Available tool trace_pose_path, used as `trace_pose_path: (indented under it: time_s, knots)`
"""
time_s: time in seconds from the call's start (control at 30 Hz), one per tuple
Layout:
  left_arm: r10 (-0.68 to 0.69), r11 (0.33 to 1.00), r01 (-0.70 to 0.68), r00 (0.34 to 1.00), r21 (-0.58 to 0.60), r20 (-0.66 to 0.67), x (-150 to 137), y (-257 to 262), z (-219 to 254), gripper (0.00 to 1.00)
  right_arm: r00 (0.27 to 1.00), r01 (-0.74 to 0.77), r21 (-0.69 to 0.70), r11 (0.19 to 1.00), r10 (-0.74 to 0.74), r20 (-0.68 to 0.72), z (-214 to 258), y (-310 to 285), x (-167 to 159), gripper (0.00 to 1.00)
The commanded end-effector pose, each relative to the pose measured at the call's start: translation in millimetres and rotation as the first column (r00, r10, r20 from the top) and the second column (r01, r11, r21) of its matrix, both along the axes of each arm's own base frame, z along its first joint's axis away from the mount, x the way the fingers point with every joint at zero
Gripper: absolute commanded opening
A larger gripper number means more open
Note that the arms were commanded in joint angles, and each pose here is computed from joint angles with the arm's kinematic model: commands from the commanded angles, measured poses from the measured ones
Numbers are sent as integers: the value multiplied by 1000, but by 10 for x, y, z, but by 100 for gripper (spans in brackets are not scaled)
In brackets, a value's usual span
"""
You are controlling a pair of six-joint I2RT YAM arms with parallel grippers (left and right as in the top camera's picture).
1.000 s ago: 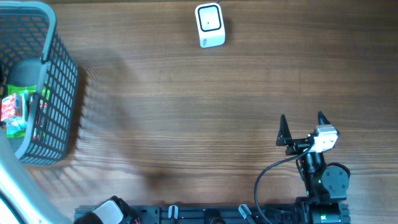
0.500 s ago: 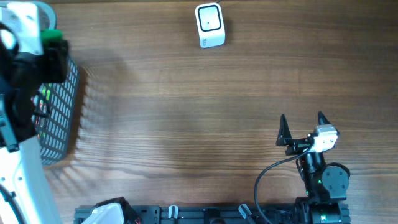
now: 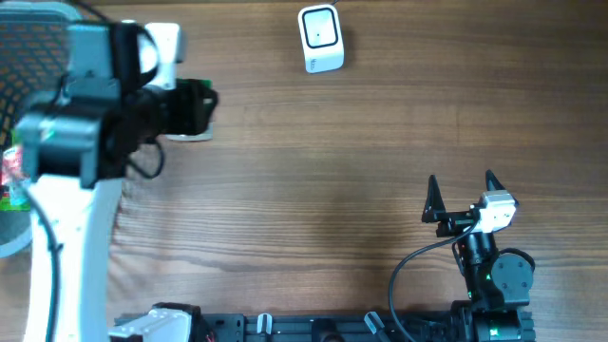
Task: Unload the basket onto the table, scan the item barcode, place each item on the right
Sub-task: 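Carry the jar right and set it upright on the table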
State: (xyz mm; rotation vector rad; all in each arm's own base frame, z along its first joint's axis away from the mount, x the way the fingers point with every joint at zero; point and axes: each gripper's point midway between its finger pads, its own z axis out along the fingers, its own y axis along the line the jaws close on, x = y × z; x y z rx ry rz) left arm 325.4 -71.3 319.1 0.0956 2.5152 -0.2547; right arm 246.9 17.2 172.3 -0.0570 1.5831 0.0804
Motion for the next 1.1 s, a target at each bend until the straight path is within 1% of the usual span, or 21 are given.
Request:
trace_pose_path:
  time_s: [0.0, 0.13, 0.3, 0.47, 0.63, 0.83, 0.93, 1.07]
  knots:
    - [26, 998, -34, 992, -57, -123, 53, -316, -352, 44, 1000, 14, 14, 1000, -14, 1, 3, -27, 2, 100]
    - [38, 997, -53, 972, -59, -233, 114, -615, -792, 43, 1000, 14, 14, 1000, -14, 1, 3, -27, 2, 100]
    - [65, 997, -78, 945, -26, -322, 166, -986, -1374, 41, 1000, 14, 14, 1000, -14, 1, 3, -27, 2, 100]
    - [24, 999, -31, 927, -13, -375, 158, -1452, -1936, 40, 1000, 14, 14, 1000, -14, 1, 3, -27, 2, 100]
    - [-61, 997, 74, 906, 16, -418, 55, -1935, -2491, 43, 1000, 14, 14, 1000, -14, 1, 3, -27, 2, 100]
    - [-126, 987, 156, 888, 32, -442, -97, -2283, -2886, 45, 1000, 14, 14, 1000, -14, 1, 3, -27, 2, 100]
    - [-153, 983, 184, 886, 29, -439, -147, -2408, -2980, 46, 1000, 14, 14, 1000, -14, 1, 3, -27, 2, 100]
    - [-181, 978, 209, 886, 21, -427, -184, -2536, -3045, 50, 1000, 14, 14, 1000, -14, 1, 3, -27, 2, 100]
